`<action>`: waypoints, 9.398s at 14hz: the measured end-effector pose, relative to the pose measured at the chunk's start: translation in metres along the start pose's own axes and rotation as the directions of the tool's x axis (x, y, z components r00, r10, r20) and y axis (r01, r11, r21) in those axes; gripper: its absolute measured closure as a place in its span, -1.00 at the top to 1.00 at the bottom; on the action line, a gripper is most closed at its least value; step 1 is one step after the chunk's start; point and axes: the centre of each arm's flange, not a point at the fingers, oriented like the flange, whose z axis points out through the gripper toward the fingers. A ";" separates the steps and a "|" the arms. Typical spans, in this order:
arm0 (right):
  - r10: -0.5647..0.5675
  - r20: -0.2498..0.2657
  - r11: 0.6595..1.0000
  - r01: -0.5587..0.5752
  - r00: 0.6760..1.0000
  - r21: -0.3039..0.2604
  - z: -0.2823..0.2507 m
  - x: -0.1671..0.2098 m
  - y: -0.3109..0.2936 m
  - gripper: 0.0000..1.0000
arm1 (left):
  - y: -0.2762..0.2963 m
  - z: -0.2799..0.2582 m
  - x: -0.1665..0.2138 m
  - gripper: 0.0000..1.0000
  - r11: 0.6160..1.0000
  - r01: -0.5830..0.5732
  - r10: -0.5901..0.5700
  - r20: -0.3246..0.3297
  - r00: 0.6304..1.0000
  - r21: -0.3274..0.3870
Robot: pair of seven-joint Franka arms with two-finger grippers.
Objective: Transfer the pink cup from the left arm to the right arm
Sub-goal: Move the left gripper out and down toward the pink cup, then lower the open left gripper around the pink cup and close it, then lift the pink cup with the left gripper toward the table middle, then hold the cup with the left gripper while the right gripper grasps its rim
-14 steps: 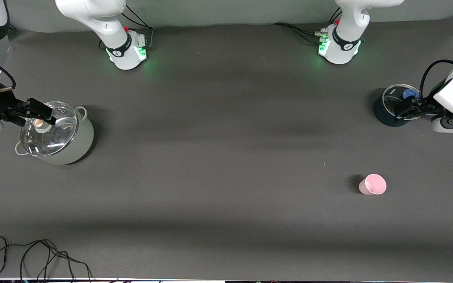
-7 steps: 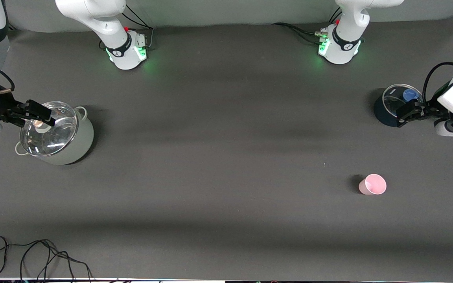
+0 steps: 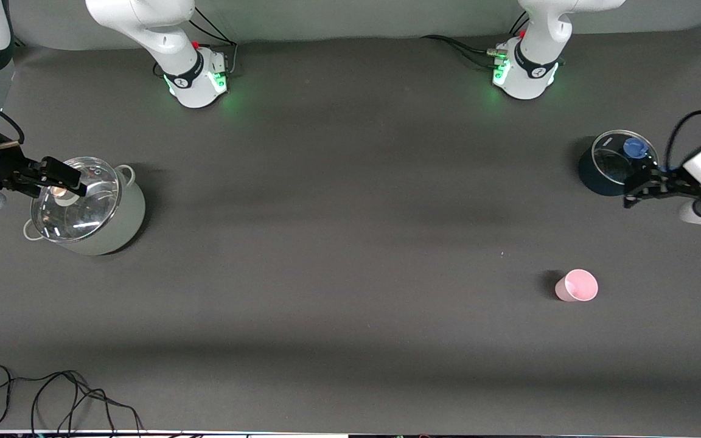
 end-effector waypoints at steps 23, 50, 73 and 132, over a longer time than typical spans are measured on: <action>0.005 -0.007 1.000 -0.005 1.000 0.014 -0.005 0.001 0.001 1.00 | -0.221 0.405 -0.055 1.00 0.570 -0.786 0.390 -0.764 0.514 -0.238; -0.005 -0.015 1.000 0.006 1.000 0.012 -0.006 0.011 -0.006 1.00 | -0.179 0.532 -0.093 1.00 0.636 -0.768 0.159 -0.961 0.225 -0.075; -0.006 -0.001 1.000 0.006 1.000 0.014 -0.007 0.009 -0.006 1.00 | -0.141 0.531 -0.052 0.30 0.652 -0.757 0.156 -0.966 0.205 -0.055; 0.820 0.163 0.552 -0.833 0.549 0.028 -0.002 -0.049 -0.404 0.86 | 0.475 0.109 -0.019 0.30 0.703 -0.692 0.157 -0.912 0.380 -0.167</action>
